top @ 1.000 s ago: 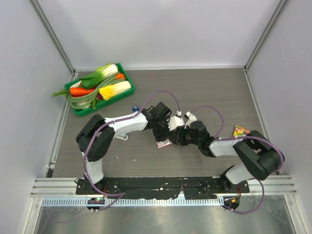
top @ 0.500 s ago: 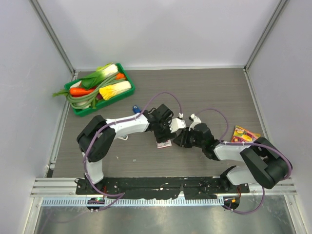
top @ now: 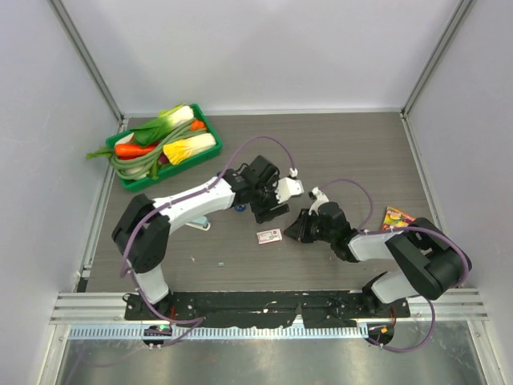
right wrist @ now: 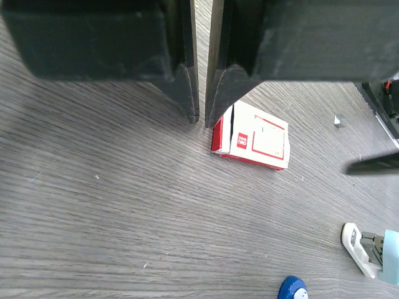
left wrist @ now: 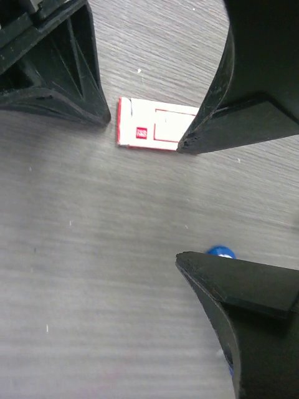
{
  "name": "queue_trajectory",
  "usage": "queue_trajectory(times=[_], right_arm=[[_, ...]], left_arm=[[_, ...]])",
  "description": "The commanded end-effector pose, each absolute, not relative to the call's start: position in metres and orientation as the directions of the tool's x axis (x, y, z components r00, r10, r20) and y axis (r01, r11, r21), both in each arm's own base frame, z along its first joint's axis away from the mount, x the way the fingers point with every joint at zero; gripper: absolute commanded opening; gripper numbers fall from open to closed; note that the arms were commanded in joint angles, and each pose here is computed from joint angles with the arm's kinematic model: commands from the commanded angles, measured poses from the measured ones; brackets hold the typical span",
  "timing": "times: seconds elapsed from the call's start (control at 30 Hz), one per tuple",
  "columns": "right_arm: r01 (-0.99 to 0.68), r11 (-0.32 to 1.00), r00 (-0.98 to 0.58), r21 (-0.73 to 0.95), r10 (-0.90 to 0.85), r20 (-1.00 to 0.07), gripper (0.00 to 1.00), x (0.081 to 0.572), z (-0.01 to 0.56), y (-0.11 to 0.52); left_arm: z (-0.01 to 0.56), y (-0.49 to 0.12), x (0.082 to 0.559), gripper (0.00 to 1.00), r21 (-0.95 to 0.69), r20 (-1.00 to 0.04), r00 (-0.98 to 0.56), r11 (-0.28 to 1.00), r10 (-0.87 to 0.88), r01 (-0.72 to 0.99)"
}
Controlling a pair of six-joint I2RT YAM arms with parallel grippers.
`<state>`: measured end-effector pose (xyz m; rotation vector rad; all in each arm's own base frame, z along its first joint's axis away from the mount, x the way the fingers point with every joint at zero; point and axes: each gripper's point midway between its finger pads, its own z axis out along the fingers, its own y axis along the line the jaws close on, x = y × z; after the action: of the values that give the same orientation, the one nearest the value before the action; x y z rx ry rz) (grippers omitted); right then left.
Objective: Unload the staples from the stapler
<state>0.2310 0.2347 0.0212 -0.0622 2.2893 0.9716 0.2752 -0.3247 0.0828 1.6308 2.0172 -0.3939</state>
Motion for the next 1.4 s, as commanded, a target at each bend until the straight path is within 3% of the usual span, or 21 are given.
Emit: queue_trajectory(times=[0.0, 0.27, 0.53, 0.87, 1.1, 1.23, 1.3, 1.37], right_arm=[[-0.293, 0.709, -0.795, 0.642, 0.192, -0.575, 0.14, 0.235, 0.025, 0.241], [-0.293, 0.701, -0.809, 0.65, 0.181, -0.559, 0.12, 0.235, 0.021, 0.246], [-0.286, 0.697, -0.825, 0.657, 0.169, -0.539, 0.1, 0.232, 0.016, 0.248], [-0.291, 0.697, -0.83, 0.655, 0.157, -0.535, 0.1, 0.23, 0.016, 0.252], [-0.288, 0.758, -0.798, 0.585, 0.148, -0.584, 0.11, 0.237, 0.019, 0.237], [-0.243, 0.828, -0.776, 0.506, 0.147, -0.614, 0.24, 0.244, 0.027, 0.216], [-0.245, 0.835, -0.759, 0.493, 0.151, -0.633, 0.43, 0.247, 0.035, 0.214], [-0.252, 0.835, -0.733, 0.489, 0.165, -0.66, 0.55, 0.252, 0.05, 0.212]], left_arm=[[0.104, -0.294, 0.277, 0.69, 0.137, -0.562, -0.117, 0.232, 0.819, 0.963], [0.047, -0.251, 0.258, 0.68, 0.146, -0.443, -0.094, 0.175, 0.892, 0.974], [0.035, -0.279, 0.273, 0.66, 0.145, -0.506, -0.131, 0.234, 0.852, 0.961], [0.029, -0.309, 0.259, 0.66, 0.123, -0.517, -0.102, 0.191, 0.85, 0.974], [0.034, -0.292, 0.266, 0.66, 0.187, -0.482, -0.088, 0.201, 0.872, 0.962], [0.059, -0.269, 0.281, 0.71, 0.223, -0.48, -0.127, 0.261, 0.868, 0.939], [0.076, -0.262, 0.289, 0.74, 0.236, -0.498, -0.143, 0.292, 0.855, 0.927], [0.098, -0.25, 0.292, 0.87, 0.228, -0.523, -0.175, 0.335, 0.834, 0.914]])
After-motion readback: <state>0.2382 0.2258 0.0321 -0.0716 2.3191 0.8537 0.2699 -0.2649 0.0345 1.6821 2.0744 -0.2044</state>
